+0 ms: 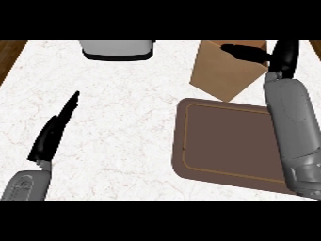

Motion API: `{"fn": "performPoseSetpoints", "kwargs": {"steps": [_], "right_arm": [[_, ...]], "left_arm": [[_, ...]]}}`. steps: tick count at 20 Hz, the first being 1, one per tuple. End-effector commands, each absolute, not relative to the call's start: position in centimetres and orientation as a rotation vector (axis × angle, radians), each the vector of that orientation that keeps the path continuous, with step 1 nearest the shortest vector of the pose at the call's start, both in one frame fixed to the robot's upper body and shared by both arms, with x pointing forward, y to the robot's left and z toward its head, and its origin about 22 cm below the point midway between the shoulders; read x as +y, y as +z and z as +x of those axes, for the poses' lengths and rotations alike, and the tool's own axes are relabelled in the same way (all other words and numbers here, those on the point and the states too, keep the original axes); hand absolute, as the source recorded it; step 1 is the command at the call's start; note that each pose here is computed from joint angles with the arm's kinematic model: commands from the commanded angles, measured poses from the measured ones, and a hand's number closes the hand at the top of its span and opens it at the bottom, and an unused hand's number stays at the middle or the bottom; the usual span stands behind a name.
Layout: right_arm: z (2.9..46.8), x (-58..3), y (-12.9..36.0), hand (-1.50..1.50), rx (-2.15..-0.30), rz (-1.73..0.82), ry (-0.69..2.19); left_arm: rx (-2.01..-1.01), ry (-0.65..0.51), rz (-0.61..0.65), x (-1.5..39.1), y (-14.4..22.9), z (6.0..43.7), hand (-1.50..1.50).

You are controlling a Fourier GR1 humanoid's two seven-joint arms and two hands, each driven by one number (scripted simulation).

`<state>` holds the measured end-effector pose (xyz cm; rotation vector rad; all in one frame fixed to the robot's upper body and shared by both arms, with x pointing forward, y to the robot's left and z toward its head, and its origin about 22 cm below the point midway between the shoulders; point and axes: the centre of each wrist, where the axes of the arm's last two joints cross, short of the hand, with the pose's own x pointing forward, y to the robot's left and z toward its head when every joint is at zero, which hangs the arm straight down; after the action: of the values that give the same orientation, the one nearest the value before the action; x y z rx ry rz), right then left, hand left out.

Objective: Pick the can from the tray and place it in the cardboard box

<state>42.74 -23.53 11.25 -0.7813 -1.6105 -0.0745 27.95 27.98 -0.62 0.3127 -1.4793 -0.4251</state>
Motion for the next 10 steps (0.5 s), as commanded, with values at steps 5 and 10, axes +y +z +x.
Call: {"fn": "performPoseSetpoints", "kwargs": {"steps": [5,10], "right_arm": [[41.6,-30.1,8.4,-1.5,-1.711,-0.806,-0.247],[38.9,-34.1,6.3,-1.5,-1.76,-0.864,-0.336]], "left_arm": [[-1.484,-0.429,0.307,27.0,-1.5,27.6,0.0],[-1.47,-0.417,0.328,28.5,-1.7,26.8,0.0]]}}
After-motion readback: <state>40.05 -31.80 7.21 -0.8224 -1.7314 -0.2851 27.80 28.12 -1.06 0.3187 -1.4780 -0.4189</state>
